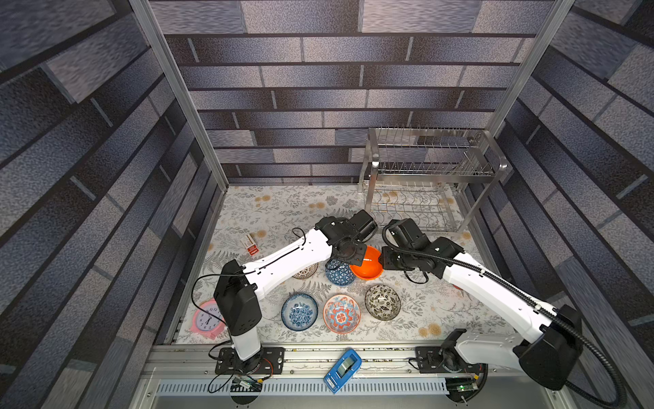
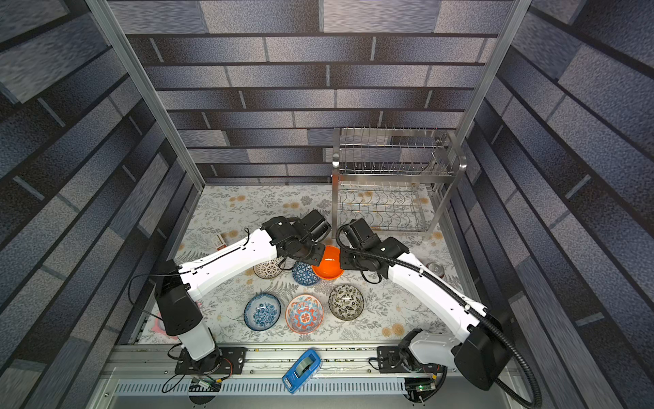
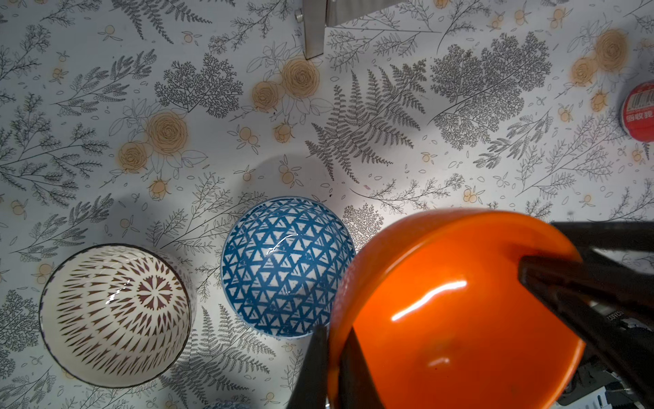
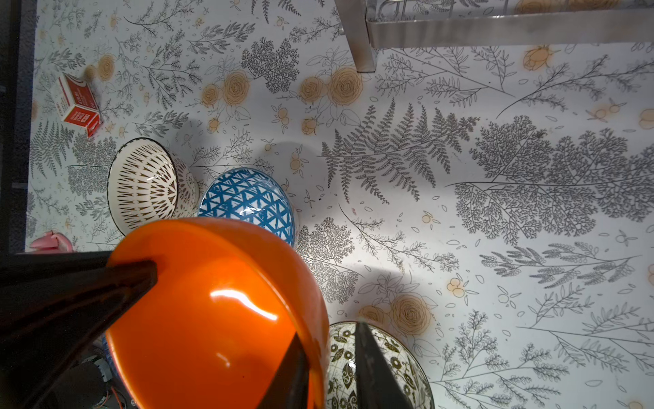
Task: Load bowls into a dish rack
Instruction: Place the bowl in the dish rack.
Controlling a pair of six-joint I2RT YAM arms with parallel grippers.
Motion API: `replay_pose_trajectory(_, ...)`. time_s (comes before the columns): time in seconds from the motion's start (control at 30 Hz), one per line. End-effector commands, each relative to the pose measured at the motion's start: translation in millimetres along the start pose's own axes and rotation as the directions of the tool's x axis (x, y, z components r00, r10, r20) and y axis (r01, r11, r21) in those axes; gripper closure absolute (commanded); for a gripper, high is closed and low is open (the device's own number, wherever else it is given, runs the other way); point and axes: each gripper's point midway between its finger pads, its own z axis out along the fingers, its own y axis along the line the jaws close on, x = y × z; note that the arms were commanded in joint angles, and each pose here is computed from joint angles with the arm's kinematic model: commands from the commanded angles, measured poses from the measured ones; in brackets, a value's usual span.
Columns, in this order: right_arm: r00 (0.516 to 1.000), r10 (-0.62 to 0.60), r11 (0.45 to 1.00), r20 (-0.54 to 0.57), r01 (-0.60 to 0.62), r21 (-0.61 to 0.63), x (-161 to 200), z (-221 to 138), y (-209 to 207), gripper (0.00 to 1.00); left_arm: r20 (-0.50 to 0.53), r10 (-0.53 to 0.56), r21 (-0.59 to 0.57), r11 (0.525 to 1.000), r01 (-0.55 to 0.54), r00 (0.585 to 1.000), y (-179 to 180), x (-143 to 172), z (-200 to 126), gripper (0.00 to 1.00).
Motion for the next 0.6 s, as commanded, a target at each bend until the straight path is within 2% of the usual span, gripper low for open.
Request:
replay_pose_trajectory(0.0,0.999,0.014,1.0,0.031,-0.015,0.015,-8.2,-1.1,1.3,0.78,0.05,-0.027,0.008,1.0,0.026,0.998,-5.9,-14.6,-5.0,1.0)
replay_pose_trajectory(0.57,1.0,0.023,0.999,0.006,-0.023,0.047,-3.9,5.1,-3.6,0.8,0.038,-0.024,0.004,1.0,0.023,0.999,-11.8,-13.2,0.7,1.0)
